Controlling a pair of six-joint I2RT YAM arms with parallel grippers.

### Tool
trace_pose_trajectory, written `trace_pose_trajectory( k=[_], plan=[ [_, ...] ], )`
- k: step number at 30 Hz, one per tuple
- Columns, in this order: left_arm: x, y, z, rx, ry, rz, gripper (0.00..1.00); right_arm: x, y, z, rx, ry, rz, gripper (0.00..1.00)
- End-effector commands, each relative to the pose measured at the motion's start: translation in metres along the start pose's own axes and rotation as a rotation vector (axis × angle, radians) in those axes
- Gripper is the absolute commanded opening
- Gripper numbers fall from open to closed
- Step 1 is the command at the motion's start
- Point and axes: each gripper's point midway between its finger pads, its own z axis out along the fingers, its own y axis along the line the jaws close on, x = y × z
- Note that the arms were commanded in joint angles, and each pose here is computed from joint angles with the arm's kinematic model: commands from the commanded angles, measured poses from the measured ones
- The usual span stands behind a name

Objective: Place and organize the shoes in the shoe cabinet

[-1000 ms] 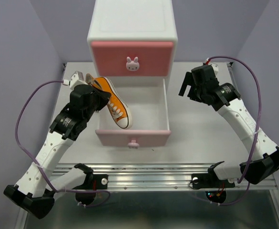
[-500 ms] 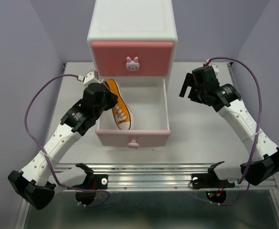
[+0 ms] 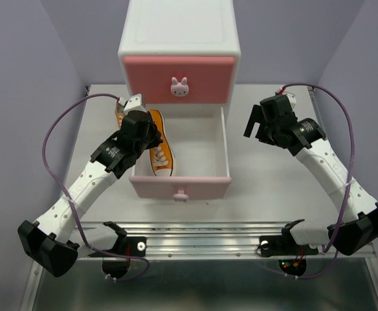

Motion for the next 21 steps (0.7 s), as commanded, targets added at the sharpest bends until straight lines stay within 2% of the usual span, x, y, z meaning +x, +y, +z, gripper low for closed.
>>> trace_pose_trajectory(
  k=[1,13,21],
  plan=[
    [-0.03,-0.016,-0.008,0.06,-0.096,0.053,0.0,-0.011,-0.004,-0.01,-0.017,-0.055,0.02,1.0],
    [-0.01,-0.012,0.02,0.04,-0.038,0.157,0.0,-0.006,-0.007,-0.007,-0.002,-0.049,0.041,1.0],
    [0.0,-0.01,0.029,0.037,-0.01,0.17,0.0,0.0,-0.013,-0.005,0.02,-0.048,0.066,1.0]
  ],
)
